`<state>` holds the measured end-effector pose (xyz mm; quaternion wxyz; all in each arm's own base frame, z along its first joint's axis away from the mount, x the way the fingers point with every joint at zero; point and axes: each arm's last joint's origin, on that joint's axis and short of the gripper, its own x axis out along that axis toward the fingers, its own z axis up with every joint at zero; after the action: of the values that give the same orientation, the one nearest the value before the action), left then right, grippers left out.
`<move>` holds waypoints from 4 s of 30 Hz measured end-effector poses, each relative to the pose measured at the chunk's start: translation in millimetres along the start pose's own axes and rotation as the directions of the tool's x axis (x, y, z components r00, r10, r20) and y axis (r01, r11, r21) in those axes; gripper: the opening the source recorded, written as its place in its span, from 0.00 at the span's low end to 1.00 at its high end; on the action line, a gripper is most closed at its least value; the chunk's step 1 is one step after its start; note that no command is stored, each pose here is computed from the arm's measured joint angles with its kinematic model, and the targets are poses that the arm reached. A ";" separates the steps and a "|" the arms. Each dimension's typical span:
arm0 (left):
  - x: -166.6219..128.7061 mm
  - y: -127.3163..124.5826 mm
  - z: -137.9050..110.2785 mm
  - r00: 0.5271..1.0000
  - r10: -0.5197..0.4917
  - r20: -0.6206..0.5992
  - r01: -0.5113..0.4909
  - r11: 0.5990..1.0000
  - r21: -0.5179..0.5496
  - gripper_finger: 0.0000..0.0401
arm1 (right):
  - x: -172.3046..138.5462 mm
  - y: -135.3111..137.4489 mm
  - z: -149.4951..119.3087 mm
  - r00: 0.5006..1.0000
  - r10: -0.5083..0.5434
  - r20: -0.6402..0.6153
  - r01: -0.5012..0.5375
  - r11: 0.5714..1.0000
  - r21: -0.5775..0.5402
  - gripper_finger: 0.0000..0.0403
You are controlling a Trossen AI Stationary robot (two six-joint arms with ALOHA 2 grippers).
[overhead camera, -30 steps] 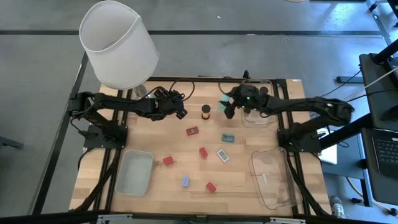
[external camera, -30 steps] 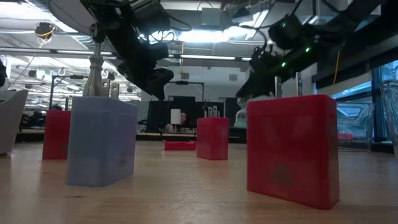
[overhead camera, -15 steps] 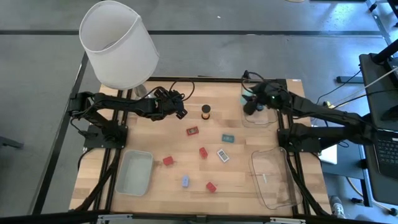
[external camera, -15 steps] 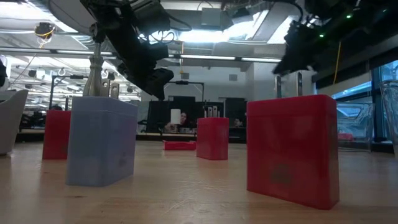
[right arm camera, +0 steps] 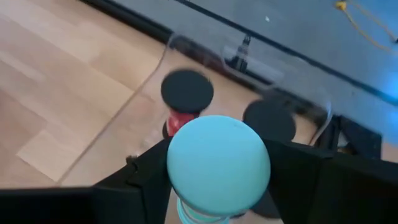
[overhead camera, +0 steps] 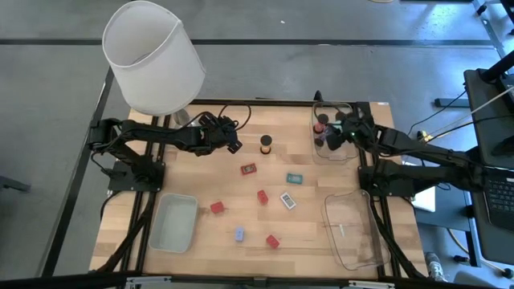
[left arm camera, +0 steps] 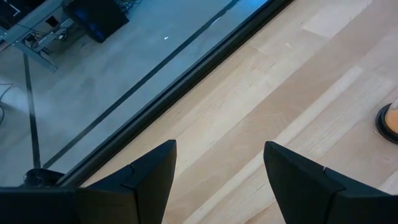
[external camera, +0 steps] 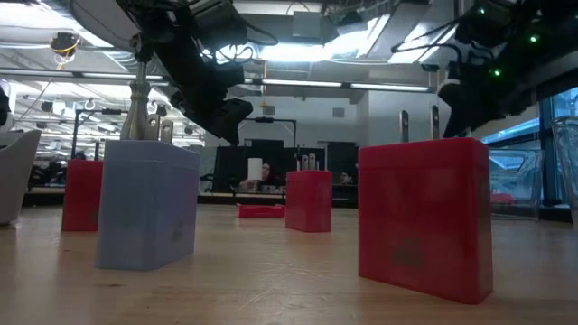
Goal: Pick & Place Office items
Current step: Put the light blue sand timer into the top transparent bin, then put the orange sand timer into the top transparent bin
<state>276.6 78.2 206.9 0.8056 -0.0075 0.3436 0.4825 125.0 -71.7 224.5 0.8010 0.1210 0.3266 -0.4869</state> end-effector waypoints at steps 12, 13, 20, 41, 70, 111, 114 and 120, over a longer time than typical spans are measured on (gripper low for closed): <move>0.0 0.0 0.0 1.000 0.000 0.000 0.000 1.000 -0.001 0.60 | 16.6 -2.5 -36.8 1.000 0.018 -0.020 -0.016 0.993 0.119 0.52; 0.0 0.0 0.0 1.000 0.000 0.000 0.000 1.000 -0.001 0.60 | 16.6 -2.7 -37.4 1.000 0.019 -0.019 -0.016 0.992 0.122 0.51; 0.1 0.1 0.1 1.000 0.000 0.000 0.000 1.000 -0.005 0.60 | 16.7 -2.6 -37.9 1.000 0.022 -0.021 -0.019 0.992 0.128 0.53; 0.1 0.0 0.0 1.000 -0.002 0.000 0.002 1.000 -0.002 0.60 | 7.2 16.1 -32.8 0.970 0.234 0.062 -0.238 0.968 0.074 0.50; 0.1 -0.1 0.0 1.000 -0.003 -0.001 0.003 1.000 -0.020 0.60 | 6.3 32.7 -58.9 0.971 0.230 0.062 -0.235 0.966 0.106 0.54; -11.6 -19.6 2.5 0.959 -0.284 0.008 0.282 0.954 0.098 0.60 | -4.6 86.6 22.0 0.774 0.478 0.416 -0.390 0.877 -0.283 0.83; -13.6 -21.4 0.8 0.957 -0.289 0.001 0.287 0.952 0.110 0.60 | 3.4 99.2 23.4 0.727 0.546 0.416 -0.415 0.833 -0.367 0.83; -14.7 -22.3 -0.6 0.957 -0.290 -0.008 0.289 0.950 0.122 0.60 | 23.0 118.6 22.9 0.637 0.661 0.396 -0.491 0.744 -0.453 0.83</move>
<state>289.3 54.7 207.6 0.8683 -0.0061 0.3634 0.3376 243.4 -40.6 212.3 0.9807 -0.0448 0.1047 -0.1588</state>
